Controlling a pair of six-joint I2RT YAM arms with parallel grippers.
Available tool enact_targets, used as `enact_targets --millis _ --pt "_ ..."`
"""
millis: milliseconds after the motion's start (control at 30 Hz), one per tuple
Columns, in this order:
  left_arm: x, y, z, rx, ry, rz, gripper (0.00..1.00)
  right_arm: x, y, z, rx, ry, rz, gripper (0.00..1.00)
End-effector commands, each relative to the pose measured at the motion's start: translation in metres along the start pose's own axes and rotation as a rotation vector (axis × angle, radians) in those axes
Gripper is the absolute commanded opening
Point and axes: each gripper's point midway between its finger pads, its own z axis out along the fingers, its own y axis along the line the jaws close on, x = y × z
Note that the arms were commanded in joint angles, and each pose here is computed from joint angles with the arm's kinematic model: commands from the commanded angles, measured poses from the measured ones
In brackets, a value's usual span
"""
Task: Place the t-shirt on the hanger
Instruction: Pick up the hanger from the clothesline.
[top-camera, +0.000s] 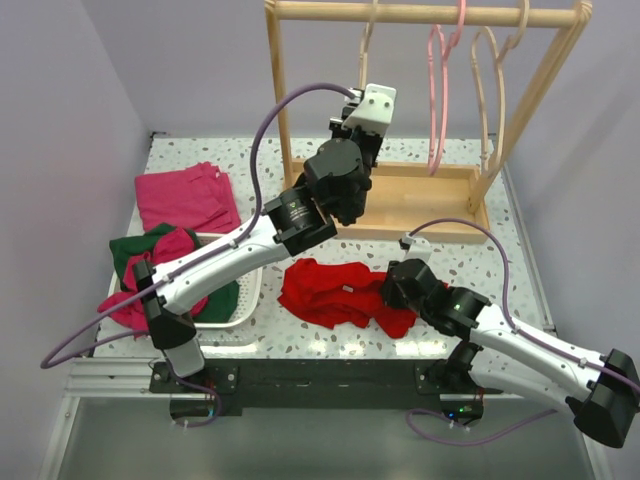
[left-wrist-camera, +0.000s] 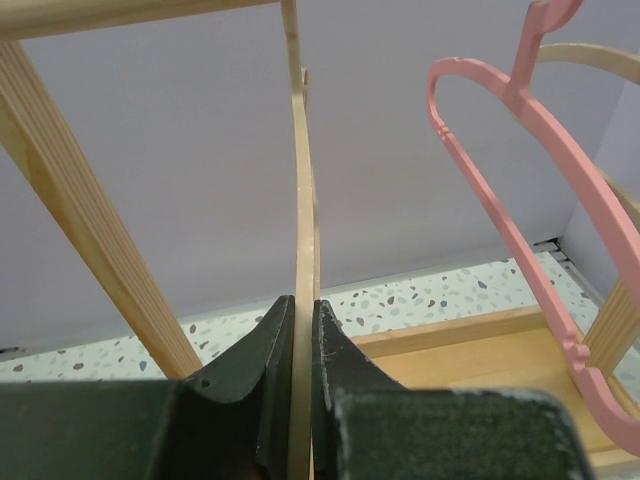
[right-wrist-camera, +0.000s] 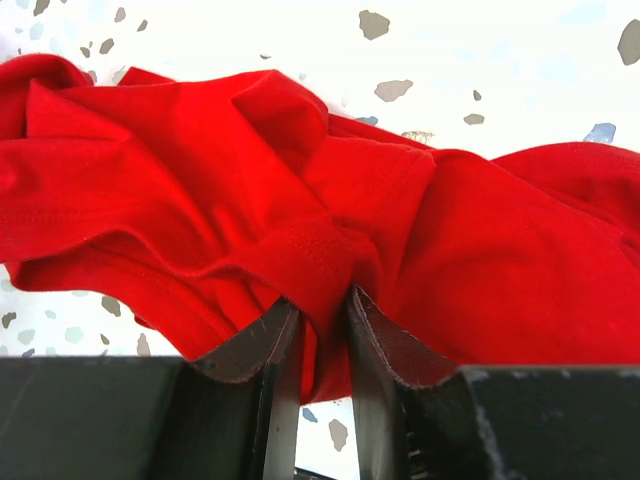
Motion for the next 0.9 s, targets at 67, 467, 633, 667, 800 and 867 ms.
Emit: enact_targets --millis 67,467,633,667,800,867 --pt "-0.040 0.020 -0.020 0.064 -0.111 -0.130 0.00 -0.008 0.002 0.001 -0.003 -0.036 0.015 0.27" --pt "-0.030 0.031 -0.043 0.158 -0.128 -0.115 0.00 -0.008 0.000 0.003 0.013 -0.035 0.013 0.27" --pt "-0.008 0.049 -0.071 0.227 -0.093 -0.132 0.00 -0.013 -0.001 -0.003 0.011 -0.052 0.023 0.27" --pt "-0.006 0.049 -0.078 0.263 -0.094 -0.137 0.00 -0.014 0.000 -0.004 0.006 -0.057 0.028 0.27" --pt "0.015 0.076 -0.112 0.327 -0.067 -0.158 0.00 -0.018 0.000 -0.009 -0.003 -0.068 0.031 0.29" --pt "0.030 0.086 -0.136 0.406 -0.046 -0.139 0.00 -0.018 0.000 -0.010 -0.005 -0.065 0.029 0.31"
